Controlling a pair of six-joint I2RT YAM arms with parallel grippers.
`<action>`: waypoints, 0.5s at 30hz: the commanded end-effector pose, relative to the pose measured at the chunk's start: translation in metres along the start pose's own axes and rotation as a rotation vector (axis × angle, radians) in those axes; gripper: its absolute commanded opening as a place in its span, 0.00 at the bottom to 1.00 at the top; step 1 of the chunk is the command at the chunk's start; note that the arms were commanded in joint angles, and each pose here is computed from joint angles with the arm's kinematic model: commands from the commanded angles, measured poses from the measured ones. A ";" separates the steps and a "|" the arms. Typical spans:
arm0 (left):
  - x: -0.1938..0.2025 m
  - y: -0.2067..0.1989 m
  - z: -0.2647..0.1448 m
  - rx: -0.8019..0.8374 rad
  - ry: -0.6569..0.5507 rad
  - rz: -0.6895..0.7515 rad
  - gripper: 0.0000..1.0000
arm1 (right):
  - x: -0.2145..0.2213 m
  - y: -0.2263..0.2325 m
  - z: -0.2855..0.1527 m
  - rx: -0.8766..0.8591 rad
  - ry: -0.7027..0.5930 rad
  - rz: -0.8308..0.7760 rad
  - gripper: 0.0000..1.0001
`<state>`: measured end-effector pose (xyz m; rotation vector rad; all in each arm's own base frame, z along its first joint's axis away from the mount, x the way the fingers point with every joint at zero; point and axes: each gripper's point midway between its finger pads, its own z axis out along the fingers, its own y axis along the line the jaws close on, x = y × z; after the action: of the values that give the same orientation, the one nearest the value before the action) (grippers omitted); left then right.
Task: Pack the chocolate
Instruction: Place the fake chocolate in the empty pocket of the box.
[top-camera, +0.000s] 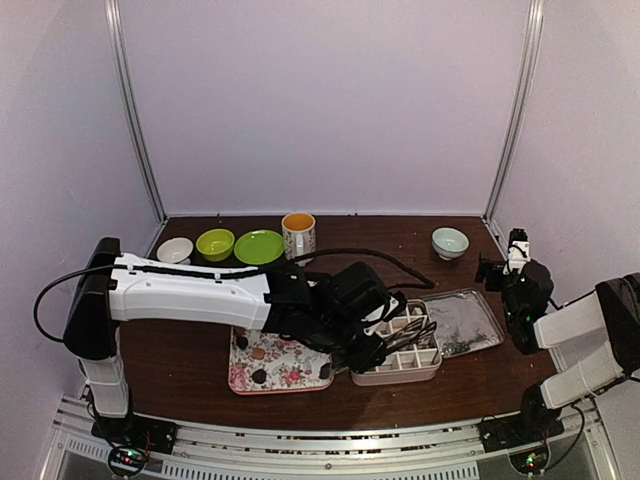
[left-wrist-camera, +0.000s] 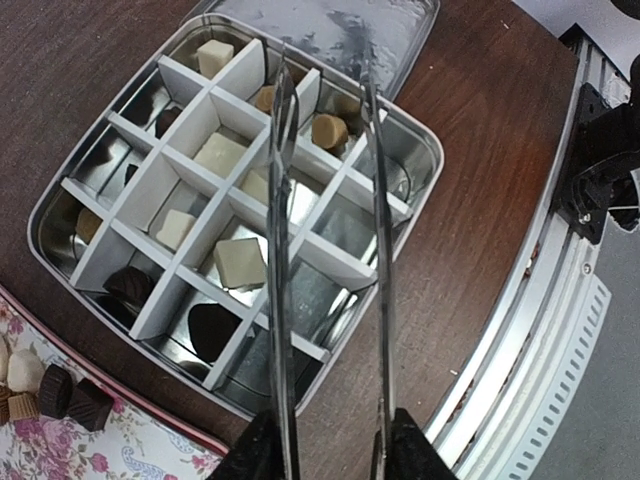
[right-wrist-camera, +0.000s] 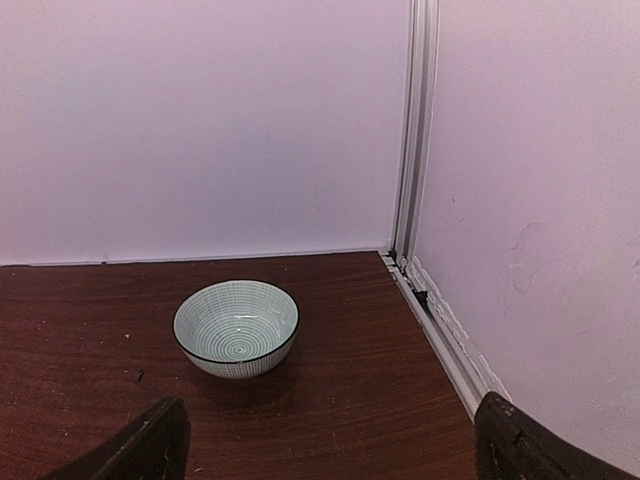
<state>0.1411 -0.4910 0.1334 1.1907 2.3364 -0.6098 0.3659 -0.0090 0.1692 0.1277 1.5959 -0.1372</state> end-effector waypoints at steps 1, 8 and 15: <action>-0.021 0.000 -0.013 -0.020 -0.068 -0.007 0.36 | -0.005 -0.002 0.003 0.008 -0.012 0.004 1.00; -0.014 0.025 -0.047 -0.132 -0.096 -0.070 0.34 | -0.005 -0.002 0.003 0.008 -0.011 0.004 1.00; 0.013 0.063 -0.105 -0.275 -0.139 -0.191 0.34 | -0.004 -0.002 0.003 0.007 -0.010 0.003 1.00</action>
<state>0.1574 -0.4271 0.1759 0.9632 2.3495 -0.4532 0.3659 -0.0091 0.1692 0.1277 1.5959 -0.1378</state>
